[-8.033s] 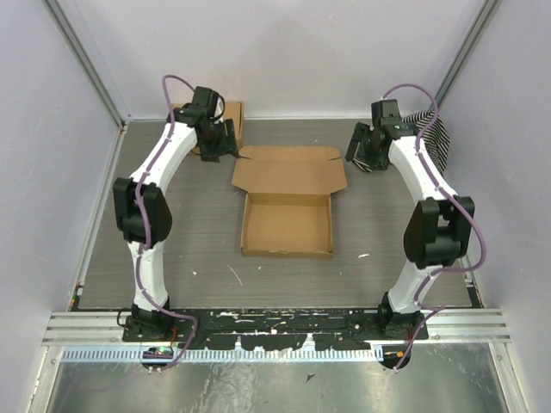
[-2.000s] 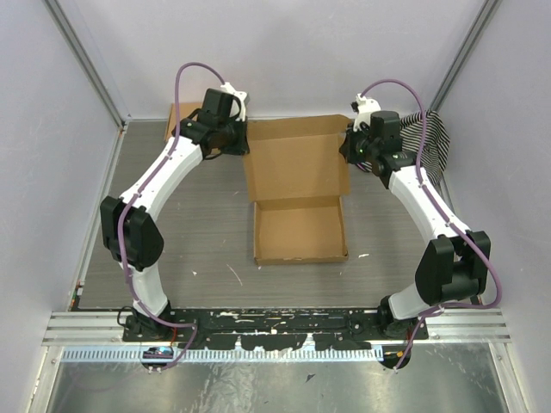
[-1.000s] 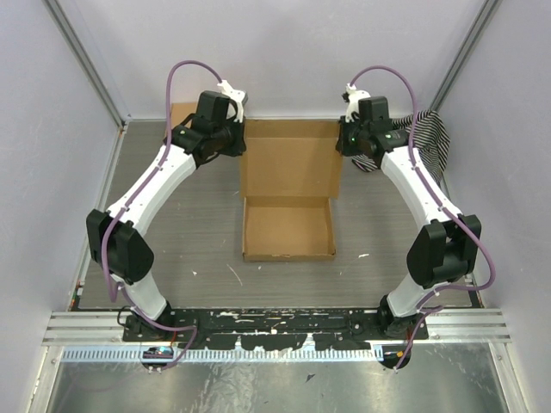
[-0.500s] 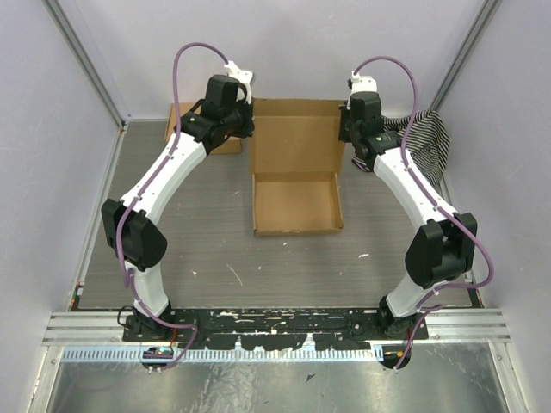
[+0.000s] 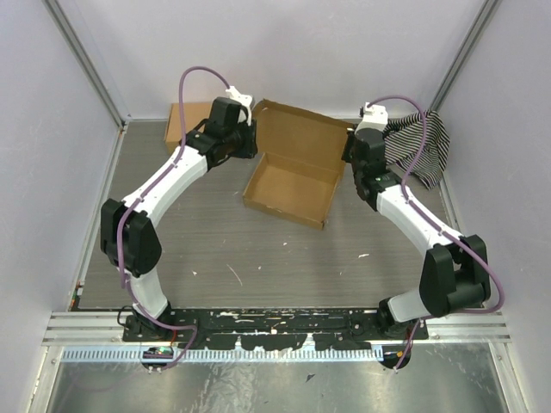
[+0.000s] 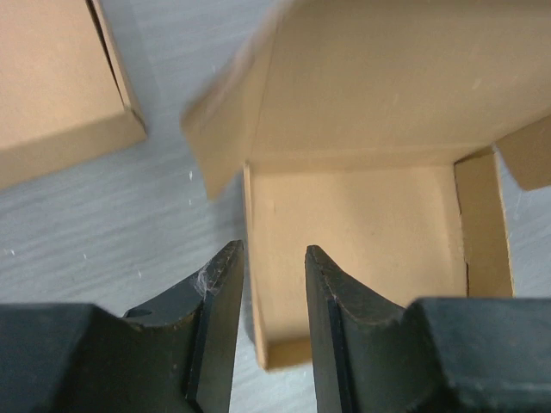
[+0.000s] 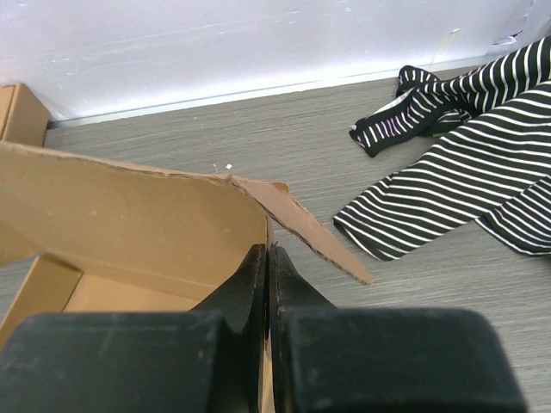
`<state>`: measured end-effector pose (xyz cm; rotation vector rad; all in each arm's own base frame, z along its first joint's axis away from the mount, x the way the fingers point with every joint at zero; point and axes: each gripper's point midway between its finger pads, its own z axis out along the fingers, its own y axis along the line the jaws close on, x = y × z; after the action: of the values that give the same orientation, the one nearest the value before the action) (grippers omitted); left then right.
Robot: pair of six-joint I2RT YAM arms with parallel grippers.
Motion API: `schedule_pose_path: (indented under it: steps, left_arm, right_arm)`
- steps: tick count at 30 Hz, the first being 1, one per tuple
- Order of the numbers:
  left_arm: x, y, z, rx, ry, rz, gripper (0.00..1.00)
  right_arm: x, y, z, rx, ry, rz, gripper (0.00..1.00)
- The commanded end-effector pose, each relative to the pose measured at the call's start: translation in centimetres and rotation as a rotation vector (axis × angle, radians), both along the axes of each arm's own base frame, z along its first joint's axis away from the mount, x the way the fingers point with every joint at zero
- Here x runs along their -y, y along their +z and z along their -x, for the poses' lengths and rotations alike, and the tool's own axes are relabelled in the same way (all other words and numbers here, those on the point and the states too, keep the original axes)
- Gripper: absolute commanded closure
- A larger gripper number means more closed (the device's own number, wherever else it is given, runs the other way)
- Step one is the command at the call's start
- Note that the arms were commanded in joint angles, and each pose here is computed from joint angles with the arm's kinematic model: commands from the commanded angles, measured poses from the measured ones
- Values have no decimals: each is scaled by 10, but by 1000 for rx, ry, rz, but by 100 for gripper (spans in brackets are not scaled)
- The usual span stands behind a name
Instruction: Fold the paper box
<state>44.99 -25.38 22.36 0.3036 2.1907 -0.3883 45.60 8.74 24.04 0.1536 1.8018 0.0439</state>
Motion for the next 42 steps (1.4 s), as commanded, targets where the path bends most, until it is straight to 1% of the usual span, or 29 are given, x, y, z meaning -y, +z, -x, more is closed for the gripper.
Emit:
schedule_pose_path:
  steps: [1, 4, 5, 6, 7, 9, 12, 13, 17, 18, 23, 25, 29, 32, 35, 38, 42]
  left_arm:
    - [-5, 18, 15, 35, -1, 35, 61]
    - [-9, 16, 20, 24, 3, 27, 64]
    - [-10, 18, 20, 28, 8, 24, 64]
    - [-12, 21, 21, 35, 16, 19, 62]
    - [-15, 25, 20, 47, 22, 10, 58]
    - [-22, 33, 18, 83, 40, -15, 45]
    - [-32, 45, 10, 137, 65, -68, 31]
    - [-33, 47, 6, 150, 68, -81, 29]
    - [-24, 41, -19, 149, 65, -103, 26]
    - [-19, 39, -28, 143, 64, -100, 26]
    - [-2, 31, -70, 138, 55, -77, 25]
    - [-3, 30, -86, 144, 64, -56, 25]
    - [-24, 14, -110, 118, 97, 2, 25]
    - [-39, 13, -121, 112, 115, 24, 26]
    - [-44, 24, -126, 152, 99, 34, 26]
    - [-40, 32, -132, 207, 65, 49, 26]
    - [-19, 35, -133, 213, -38, 155, 27]
  right_arm:
    - [-1, 17, 14, 56, -9, -50, 95]
    - [-1, 15, 18, 49, -5, -46, 95]
    - [-1, 15, 19, 50, -3, -43, 96]
    - [-1, 16, 19, 55, -1, -37, 95]
    - [-1, 18, 18, 61, 2, -26, 96]
    - [0, 25, 16, 79, 14, 13, 96]
    - [-5, 43, 9, 119, 64, 83, 96]
    - [-9, 47, 7, 124, 94, 106, 96]
    - [-22, 60, -8, 111, 169, 153, 96]
    - [-29, 59, -10, 102, 202, 151, 96]
    - [-37, 56, -16, 81, 229, 129, 96]
    - [-39, 54, -17, 74, 239, 128, 96]
    - [-40, 53, -18, 61, 259, 127, 97]
    - [-36, 53, -19, 52, 265, 125, 97]
    - [-32, 53, -20, 40, 275, 117, 97]
    - [-31, 53, -20, 27, 292, 111, 97]
    - [-29, 51, -20, 7, 307, 109, 97]
